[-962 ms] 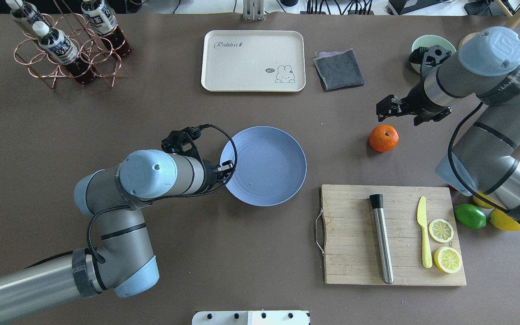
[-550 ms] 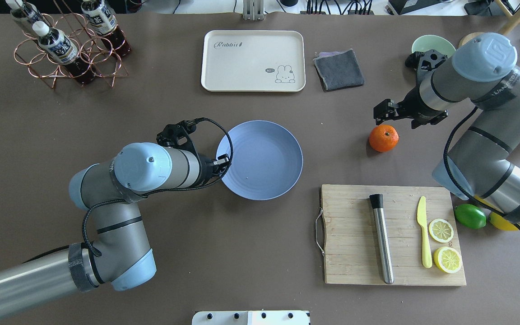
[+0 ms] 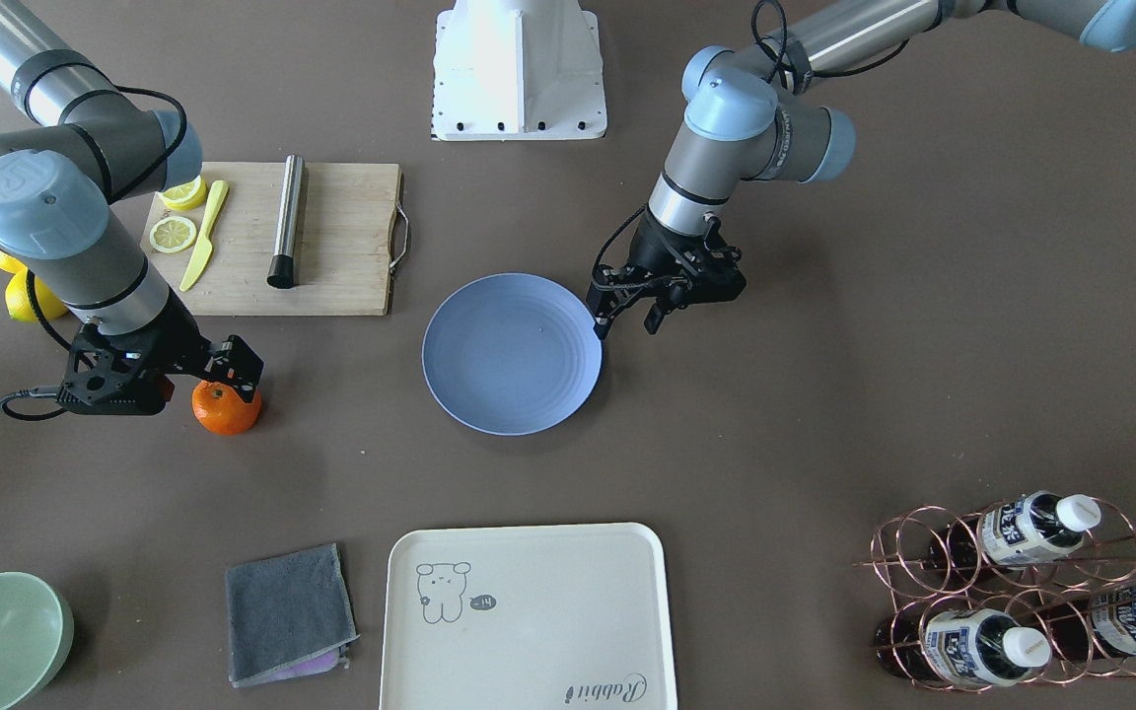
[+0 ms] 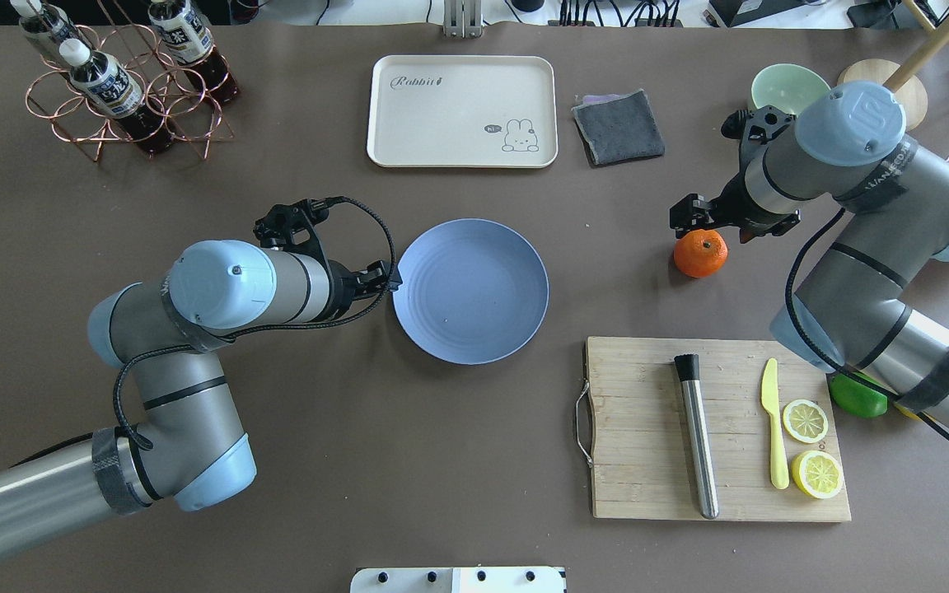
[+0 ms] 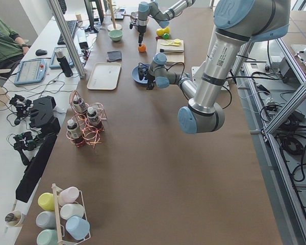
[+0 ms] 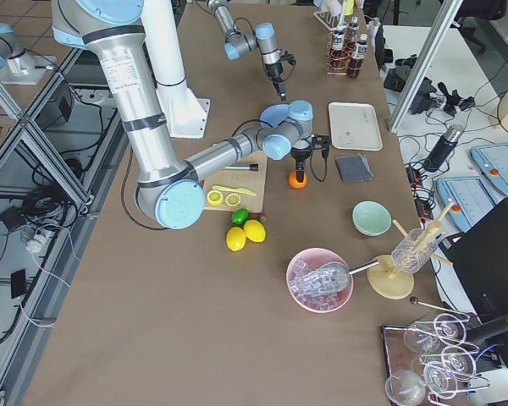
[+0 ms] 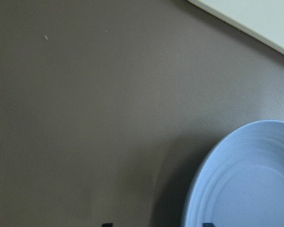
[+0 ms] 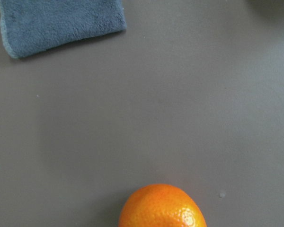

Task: Pick orange to plate
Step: 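Close the right gripper on the orange while the left gripper hovers by the plate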

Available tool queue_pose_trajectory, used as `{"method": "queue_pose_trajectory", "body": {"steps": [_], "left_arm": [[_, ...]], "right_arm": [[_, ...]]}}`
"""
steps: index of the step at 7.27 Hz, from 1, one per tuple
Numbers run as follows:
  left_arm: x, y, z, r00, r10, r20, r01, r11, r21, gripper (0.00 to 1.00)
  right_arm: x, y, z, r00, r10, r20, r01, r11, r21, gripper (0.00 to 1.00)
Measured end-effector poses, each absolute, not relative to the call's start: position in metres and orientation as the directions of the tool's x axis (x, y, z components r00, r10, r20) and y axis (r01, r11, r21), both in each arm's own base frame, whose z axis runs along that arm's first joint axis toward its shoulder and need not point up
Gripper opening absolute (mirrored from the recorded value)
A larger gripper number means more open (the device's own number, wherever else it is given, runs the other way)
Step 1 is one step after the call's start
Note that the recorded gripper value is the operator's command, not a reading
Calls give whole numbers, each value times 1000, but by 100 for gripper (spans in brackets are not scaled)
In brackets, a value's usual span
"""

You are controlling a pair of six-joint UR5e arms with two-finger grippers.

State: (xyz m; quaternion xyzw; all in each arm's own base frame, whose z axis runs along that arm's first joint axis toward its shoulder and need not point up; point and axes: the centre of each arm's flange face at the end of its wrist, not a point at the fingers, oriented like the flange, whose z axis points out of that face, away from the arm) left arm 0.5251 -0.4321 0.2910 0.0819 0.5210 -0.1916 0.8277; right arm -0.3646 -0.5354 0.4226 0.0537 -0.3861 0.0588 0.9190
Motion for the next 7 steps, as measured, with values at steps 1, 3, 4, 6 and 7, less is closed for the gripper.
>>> {"method": "queue_pose_trajectory", "body": {"steps": [1,3,4,6,7], "left_arm": [[522,-434,292,385,-230,-894,403,913,-61,99],[516,-440,290,382,-232,-895,401,914,-66,99],[512,-443,290,380,-234,-895,403,913,-67,99],[509,-446,288,376,-235,-896,402,913,-70,99],[506,-446,287,373,-235,-898,395,915,-75,99]], "right_arm": [[-375,-539,437,701,60,711,-149,987,63,100],[-387,-542,461,701,49,712,-147,986,77,62],[-389,-542,464,699,48,714,-146,986,77,42],[-390,-540,461,692,43,721,-144,986,79,40],[-389,-538,455,685,38,727,-142,986,83,0]]}}
